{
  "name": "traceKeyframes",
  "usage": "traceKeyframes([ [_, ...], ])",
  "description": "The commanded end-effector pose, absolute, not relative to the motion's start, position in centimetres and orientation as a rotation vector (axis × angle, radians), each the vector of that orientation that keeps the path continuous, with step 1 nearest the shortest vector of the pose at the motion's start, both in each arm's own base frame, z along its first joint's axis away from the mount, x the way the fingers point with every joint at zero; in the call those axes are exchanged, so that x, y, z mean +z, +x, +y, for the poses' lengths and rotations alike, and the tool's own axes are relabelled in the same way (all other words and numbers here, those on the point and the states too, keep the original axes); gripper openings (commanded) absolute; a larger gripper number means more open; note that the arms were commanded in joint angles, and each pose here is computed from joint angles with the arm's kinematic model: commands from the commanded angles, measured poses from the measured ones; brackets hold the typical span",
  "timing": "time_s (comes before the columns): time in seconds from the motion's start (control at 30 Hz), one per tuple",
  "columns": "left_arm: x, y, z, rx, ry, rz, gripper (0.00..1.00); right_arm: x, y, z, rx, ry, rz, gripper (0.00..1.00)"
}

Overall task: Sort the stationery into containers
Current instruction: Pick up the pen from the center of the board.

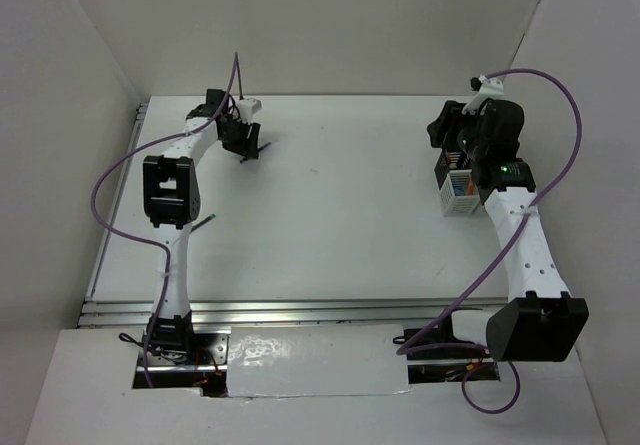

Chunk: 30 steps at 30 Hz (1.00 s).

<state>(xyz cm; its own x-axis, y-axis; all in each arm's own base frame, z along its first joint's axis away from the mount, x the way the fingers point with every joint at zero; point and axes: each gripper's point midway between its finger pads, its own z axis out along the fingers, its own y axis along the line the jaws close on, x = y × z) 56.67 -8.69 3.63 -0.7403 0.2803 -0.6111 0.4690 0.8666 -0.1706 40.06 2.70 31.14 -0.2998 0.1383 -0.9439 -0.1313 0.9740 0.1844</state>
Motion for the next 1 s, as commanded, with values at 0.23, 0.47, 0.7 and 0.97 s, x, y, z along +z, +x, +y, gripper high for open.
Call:
traceKeyframes([
  [0.23,0.8,56.8,-8.0,-0.348,0.573,2.502,0.51,32.2,38.3,4.3,0.313,-0.074,1.847,0.57],
  [0.47,-1.2,50.5,-9.2,-0.271,0.684,2.620,0.30,33.0,37.9,5.0,0.335,-0.115,1.831,0.57],
  [0.7,2.5,45.9,-13.9,-0.661,0.671,2.565,0.03,33.3,36.4,8.0,0.492,-0.114,1.846,0.57],
  [0.97,18.5,40.6,-23.2,-1.258,0.582,2.064,0.00,32.0,33.3,13.4,0.920,-0.114,1.876,0.76],
])
